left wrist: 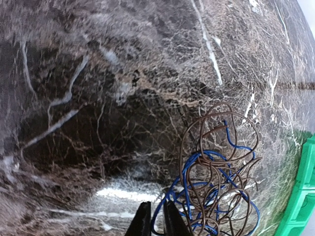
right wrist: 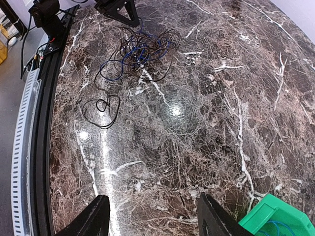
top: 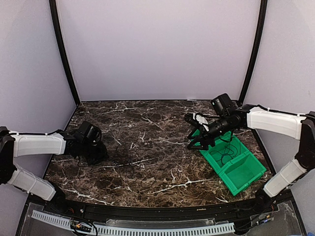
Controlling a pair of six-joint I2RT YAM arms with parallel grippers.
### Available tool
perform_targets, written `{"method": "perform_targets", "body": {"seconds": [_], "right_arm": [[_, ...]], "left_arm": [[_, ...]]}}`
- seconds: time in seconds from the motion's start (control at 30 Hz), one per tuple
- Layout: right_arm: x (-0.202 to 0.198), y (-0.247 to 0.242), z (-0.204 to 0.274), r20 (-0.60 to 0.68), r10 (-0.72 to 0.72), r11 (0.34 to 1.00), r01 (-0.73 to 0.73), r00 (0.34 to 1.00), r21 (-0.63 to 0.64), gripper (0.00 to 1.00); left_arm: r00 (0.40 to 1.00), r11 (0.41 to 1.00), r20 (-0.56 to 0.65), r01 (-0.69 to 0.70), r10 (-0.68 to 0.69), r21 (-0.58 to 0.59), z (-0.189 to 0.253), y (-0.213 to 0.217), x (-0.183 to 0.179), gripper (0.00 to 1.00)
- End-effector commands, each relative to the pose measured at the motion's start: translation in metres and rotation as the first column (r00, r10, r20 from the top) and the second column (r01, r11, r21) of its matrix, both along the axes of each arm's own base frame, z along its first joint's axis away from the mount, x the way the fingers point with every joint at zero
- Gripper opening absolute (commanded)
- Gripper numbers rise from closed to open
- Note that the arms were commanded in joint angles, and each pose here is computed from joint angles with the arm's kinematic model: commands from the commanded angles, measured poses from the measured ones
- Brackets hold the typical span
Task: Untangle the cables
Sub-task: Pick up one of the twisted cables from the tangled cable pile, then hold the tangled cables at the center of the board.
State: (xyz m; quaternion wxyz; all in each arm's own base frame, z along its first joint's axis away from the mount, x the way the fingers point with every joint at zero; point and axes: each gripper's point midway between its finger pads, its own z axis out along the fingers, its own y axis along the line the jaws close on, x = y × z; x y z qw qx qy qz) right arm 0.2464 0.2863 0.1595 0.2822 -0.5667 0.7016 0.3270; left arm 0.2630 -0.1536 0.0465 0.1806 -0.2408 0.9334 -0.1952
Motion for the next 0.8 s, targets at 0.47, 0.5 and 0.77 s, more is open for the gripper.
{"method": "perform_targets", "body": {"seconds": [0.47,0.5,0.77], "right_arm": [[0.086,0.028,0.104,0.274,-0.237,0.970,0.209,0.932,0.127,0.94],[0.090,0.036,0.114,0.221,-0.229,0.967,0.197,0.948,0.159,0.98],[0.087,0.128,0.104,0.128,-0.018,0.975,-0.011,0.992,0.220,0.82]], "left_arm": [[0.796,0.887,0.397,0.381,-0.458,0.259,0.153,-0.033,0.062,0.00],[0.777,0.871,0.397,0.404,-0.489,0.280,0.156,-0.035,0.062,0.00],[0.661,0.838,0.530,0.502,-0.531,0.213,0.194,-0.056,0.042,0.00]]}}
